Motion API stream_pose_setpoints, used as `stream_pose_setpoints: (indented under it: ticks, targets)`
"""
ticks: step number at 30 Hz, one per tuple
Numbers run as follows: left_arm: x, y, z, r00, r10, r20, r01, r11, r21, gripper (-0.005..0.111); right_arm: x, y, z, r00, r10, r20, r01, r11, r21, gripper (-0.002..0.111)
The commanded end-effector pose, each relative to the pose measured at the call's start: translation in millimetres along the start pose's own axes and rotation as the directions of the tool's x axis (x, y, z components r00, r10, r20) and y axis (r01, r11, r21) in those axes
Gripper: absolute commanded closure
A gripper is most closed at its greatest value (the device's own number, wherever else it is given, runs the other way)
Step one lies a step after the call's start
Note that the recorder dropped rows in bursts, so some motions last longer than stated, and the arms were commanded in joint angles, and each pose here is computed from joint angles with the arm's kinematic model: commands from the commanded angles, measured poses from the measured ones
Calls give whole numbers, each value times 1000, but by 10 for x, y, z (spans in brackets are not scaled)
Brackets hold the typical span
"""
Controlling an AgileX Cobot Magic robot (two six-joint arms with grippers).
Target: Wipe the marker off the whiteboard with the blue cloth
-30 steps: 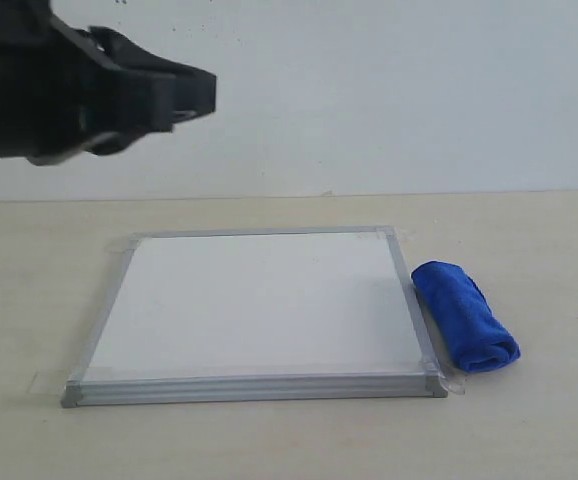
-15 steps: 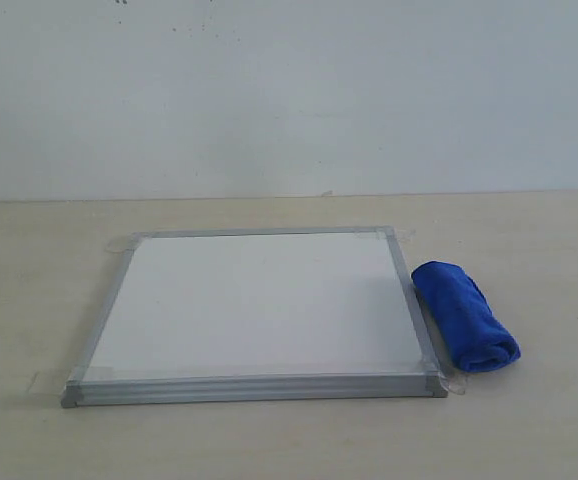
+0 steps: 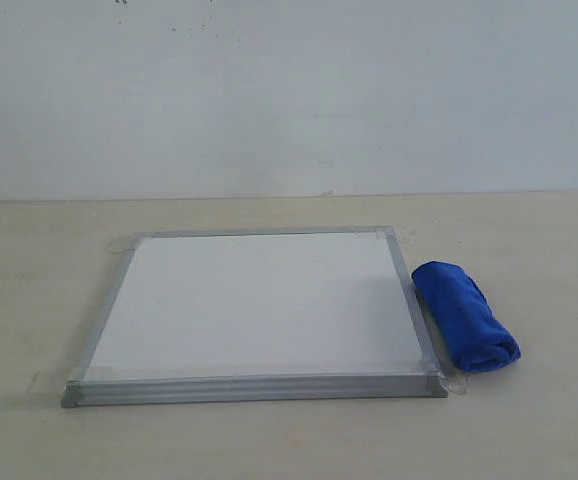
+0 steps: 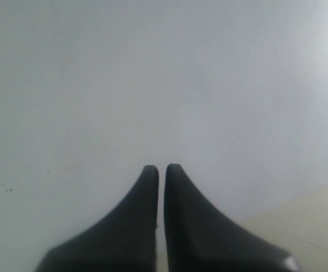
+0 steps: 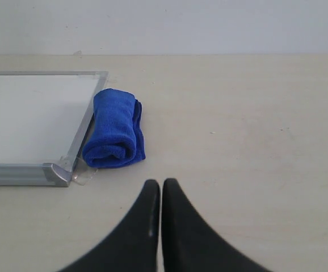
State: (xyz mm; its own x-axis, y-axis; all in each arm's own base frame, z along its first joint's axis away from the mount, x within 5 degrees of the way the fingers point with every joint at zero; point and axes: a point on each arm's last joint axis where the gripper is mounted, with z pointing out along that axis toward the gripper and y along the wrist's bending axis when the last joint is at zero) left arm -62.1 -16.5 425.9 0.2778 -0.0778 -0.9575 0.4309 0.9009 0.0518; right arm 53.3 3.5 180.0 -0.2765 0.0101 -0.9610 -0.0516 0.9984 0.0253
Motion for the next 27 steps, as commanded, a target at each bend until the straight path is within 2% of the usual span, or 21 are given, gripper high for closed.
stream_pose_setpoints:
  ticks: [1,4,8,11,14,15,16,19,20,21,24,27]
  targets:
    - [63,-95,-170,999,52,-6,-52,997,-58,103,-8,-4,-5,1000,-3,9,3,1000,7,107]
    - [127,-115,-179,994,104,-25,-106,984,-143,103,-8,-4,-5,1000,-3,9,3,1000,7,107]
    - [275,-62,-71,978,174,-113,-200,939,-279,103,-8,-4,-5,1000,-3,9,3,1000,7,107]
    - [421,20,46,978,175,-114,-205,915,-346,103,-8,-4,-5,1000,-3,9,3,1000,7,107]
    - [624,133,160,989,127,-79,-147,925,-350,103,-8,-4,-5,1000,-3,9,3,1000,7,107]
    - [810,228,231,995,86,-58,-101,932,-347,103,-8,-4,-5,1000,-3,9,3,1000,7,107]
    - [890,262,258,996,73,-54,-87,934,-347,103,-8,-4,-5,1000,-3,9,3,1000,7,107]
    - [1396,401,363,994,27,-103,-64,927,-370,103,-8,-4,-5,1000,-3,9,3,1000,7,107]
    - [1465,415,371,994,14,-112,-55,926,-374,103,-8,-4,-5,1000,-3,9,3,1000,7,107]
    - [1626,435,381,989,-41,-139,-15,924,-381,103,-8,-4,-5,1000,-3,9,3,1000,7,107]
    - [1933,470,382,976,-81,-204,-6,920,-393,103,-8,-4,-5,1000,-3,9,3,1000,7,107]
    - [2106,498,373,973,-100,-210,4,911,-411,103,-8,-4,-5,1000,-3,9,3,1000,7,107]
